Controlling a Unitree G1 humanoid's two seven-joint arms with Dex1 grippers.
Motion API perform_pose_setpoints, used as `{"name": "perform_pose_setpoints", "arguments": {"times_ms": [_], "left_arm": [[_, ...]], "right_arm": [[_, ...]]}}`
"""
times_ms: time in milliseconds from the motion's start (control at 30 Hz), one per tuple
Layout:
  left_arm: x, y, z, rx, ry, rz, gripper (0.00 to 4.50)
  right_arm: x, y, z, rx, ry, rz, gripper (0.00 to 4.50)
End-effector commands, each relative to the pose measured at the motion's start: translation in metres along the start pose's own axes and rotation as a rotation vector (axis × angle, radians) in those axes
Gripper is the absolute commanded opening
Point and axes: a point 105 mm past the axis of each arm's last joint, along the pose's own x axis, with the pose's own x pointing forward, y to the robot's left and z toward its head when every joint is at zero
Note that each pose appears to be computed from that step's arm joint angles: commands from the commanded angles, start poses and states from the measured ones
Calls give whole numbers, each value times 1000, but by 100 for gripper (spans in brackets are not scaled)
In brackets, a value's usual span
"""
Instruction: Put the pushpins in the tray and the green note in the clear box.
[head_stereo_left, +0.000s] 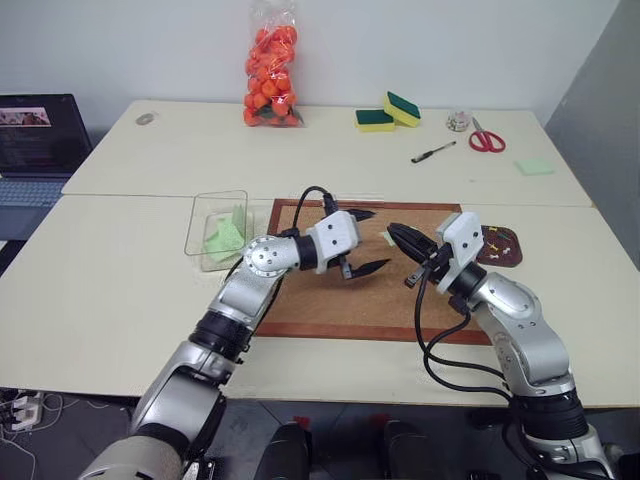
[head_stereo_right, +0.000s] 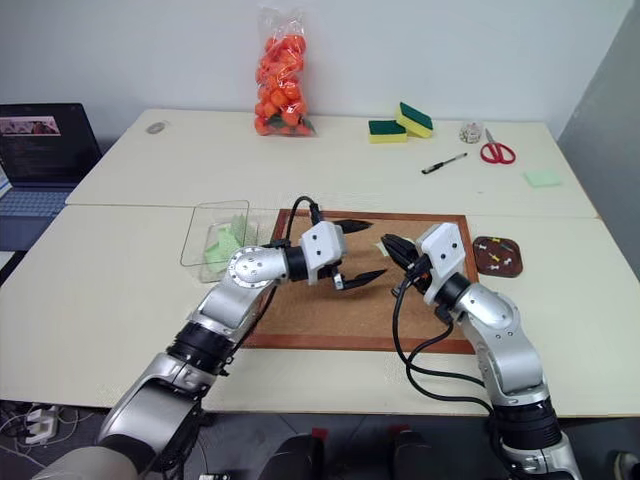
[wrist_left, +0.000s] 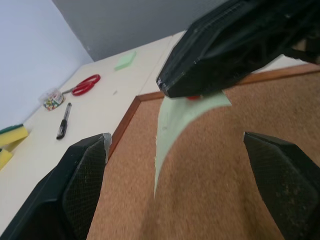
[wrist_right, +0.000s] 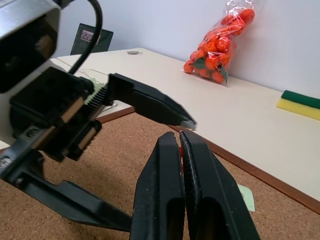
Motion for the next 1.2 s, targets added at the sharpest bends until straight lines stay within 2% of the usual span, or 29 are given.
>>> {"name": "perform_pose_setpoints", "arguments": {"times_ms": [33, 100, 200, 567, 833, 867, 1200], "left_arm": [[5, 8, 9, 38, -38, 7, 446], [8, 8, 7, 43, -33, 0, 446], [11, 8, 4, 52, -25, -3, 403], [19, 9, 2, 88, -47, 22, 166], [17, 15, -2, 105, -40, 51, 14], [16, 16, -3, 107, -37, 53, 1], [13, 8, -4, 108, -54, 28, 1]], "right_arm": [[0, 1, 21, -25, -64, -1, 0], [0, 1, 21, -23, -65, -1, 0], [0, 1, 22, -16, -66, -1, 0], [0, 1, 22, 28, -60, -9, 0], [0, -2, 22, 66, -54, -21, 0], [-1, -2, 22, 72, -51, -24, 0], [3, -12, 15, 198, 23, -98, 0]]}}
